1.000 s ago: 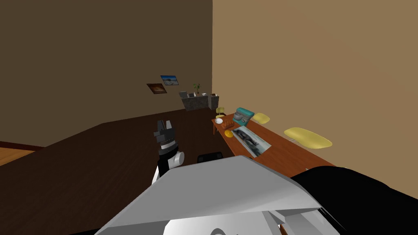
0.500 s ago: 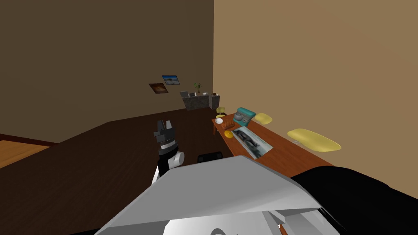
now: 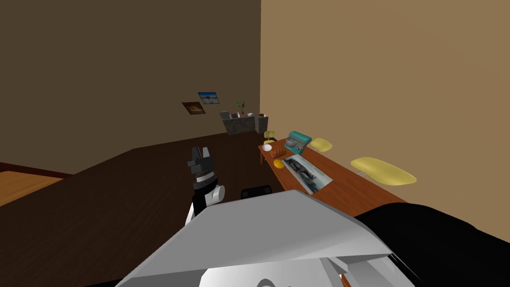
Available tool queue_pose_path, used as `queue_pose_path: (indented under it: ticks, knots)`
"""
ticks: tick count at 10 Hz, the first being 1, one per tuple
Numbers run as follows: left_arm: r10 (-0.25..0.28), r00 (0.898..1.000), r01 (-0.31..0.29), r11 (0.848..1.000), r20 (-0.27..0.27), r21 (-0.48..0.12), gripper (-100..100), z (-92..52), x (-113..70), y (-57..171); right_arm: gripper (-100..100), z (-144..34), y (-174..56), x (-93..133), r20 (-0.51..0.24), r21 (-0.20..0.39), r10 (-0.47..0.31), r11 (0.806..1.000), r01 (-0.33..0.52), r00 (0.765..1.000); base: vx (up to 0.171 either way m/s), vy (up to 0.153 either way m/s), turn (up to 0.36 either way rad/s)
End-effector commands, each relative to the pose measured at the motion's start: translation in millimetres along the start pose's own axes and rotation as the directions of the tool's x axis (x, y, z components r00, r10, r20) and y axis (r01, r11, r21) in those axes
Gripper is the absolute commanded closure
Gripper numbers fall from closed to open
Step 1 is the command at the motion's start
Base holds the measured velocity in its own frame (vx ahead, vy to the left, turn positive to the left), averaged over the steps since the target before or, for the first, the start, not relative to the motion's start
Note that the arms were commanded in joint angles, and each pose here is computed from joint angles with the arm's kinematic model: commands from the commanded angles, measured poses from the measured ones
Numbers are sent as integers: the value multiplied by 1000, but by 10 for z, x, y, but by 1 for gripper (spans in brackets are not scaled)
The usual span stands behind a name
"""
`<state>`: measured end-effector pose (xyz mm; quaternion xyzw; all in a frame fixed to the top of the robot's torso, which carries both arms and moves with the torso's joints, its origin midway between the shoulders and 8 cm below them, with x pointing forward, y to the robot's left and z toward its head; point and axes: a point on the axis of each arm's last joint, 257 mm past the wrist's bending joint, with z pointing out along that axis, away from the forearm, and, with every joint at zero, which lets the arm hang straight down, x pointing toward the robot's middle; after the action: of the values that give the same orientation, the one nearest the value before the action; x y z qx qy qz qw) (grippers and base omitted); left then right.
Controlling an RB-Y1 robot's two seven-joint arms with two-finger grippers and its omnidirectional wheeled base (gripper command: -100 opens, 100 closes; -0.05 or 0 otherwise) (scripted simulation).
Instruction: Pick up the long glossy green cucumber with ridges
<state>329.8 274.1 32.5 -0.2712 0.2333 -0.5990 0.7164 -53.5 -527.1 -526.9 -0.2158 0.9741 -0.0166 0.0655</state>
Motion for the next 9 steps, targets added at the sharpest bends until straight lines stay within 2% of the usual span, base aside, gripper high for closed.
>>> queue_pose_path:
  ticks: [1, 2, 3, 4, 7, 8, 9]
  knots:
    - [0, 1000, 0, 1000, 0, 0, 0, 0, 0, 0, 100, 0, 0, 0, 0, 0, 0, 1000, 0, 1000, 0, 0, 0]
    - [0, 1000, 0, 1000, 0, 0, 0, 0, 0, 0, 100, 0, 0, 0, 0, 0, 0, 1000, 0, 1000, 0, 0, 0]
    - [0, 1000, 0, 1000, 0, 0, 0, 0, 0, 0, 0, 0, 1, 0, 0, 0, -1, 1000, 1, 1000, 0, 0, 0]
    - [0, 1000, 0, 1000, 0, 0, 0, 0, 0, 0, 100, -84, -93, -7, -3, 5, -13, 1000, 13, 1000, 8, 20, -63]
    - [0, 1000, 0, 1000, 0, 0, 0, 0, 0, 0, 100, -205, -186, -17, -4, 2, -27, 1000, 27, 1000, 14, 33, -55]
    - [0, 1000, 0, 1000, 0, 0, 0, 0, 0, 0, 100, -178, -154, -4, -4, 3, -24, 1000, 24, 1000, 4, 12, -12]
    - [0, 1000, 0, 1000, 0, 0, 0, 0, 0, 0, 0, -183, -157, -4, -4, 3, -25, 1000, 25, 1000, 0, 0, 0]
